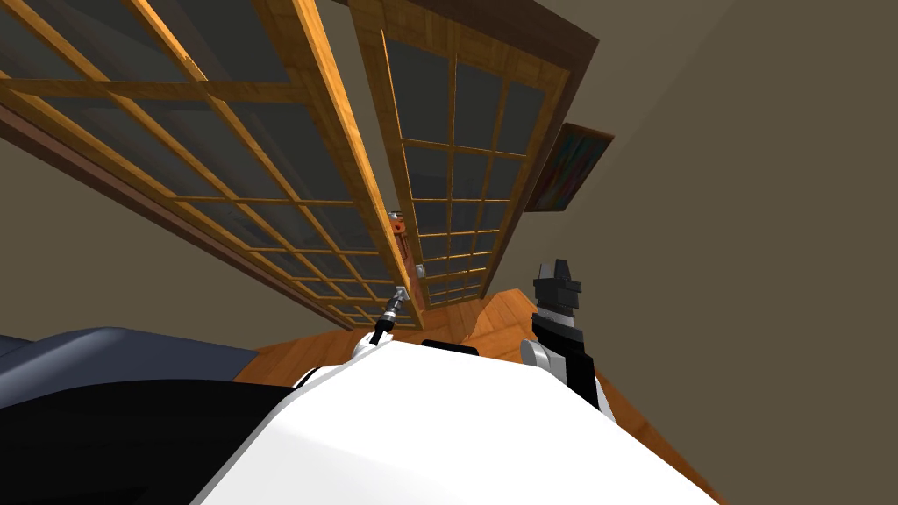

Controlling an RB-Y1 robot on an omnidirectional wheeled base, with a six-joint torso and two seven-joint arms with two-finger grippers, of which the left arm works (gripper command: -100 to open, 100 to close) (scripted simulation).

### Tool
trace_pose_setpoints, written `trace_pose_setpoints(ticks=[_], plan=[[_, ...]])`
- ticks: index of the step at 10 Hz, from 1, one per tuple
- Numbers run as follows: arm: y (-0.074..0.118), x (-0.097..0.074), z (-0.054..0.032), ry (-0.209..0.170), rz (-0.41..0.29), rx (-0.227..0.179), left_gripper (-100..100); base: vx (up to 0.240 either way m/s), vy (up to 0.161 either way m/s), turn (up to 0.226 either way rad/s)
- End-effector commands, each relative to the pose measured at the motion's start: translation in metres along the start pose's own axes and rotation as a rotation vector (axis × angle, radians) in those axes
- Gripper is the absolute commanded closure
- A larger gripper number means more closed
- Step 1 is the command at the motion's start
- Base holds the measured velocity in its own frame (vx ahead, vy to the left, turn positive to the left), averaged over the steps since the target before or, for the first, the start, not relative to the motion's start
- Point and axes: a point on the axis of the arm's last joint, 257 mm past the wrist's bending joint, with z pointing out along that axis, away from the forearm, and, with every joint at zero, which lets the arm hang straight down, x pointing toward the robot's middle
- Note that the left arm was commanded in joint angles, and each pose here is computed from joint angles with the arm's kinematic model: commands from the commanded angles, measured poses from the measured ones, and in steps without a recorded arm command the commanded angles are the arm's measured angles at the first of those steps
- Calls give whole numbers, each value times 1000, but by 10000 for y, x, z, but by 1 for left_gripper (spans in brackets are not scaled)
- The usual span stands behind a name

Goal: Pull the door open

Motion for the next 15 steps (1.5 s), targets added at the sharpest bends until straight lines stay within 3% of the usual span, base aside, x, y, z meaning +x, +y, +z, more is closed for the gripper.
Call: trace_pose_setpoints(ticks=[1, 4, 15], plan=[[35, -33, -5, -9, -57, -9, 100, -34, 26, -82], [46, -42, -7, -13, -117, -13, 100, -37, 14, -36], [125, -116, -14, -51, -446, -37, 100, -39, 18, -57]])
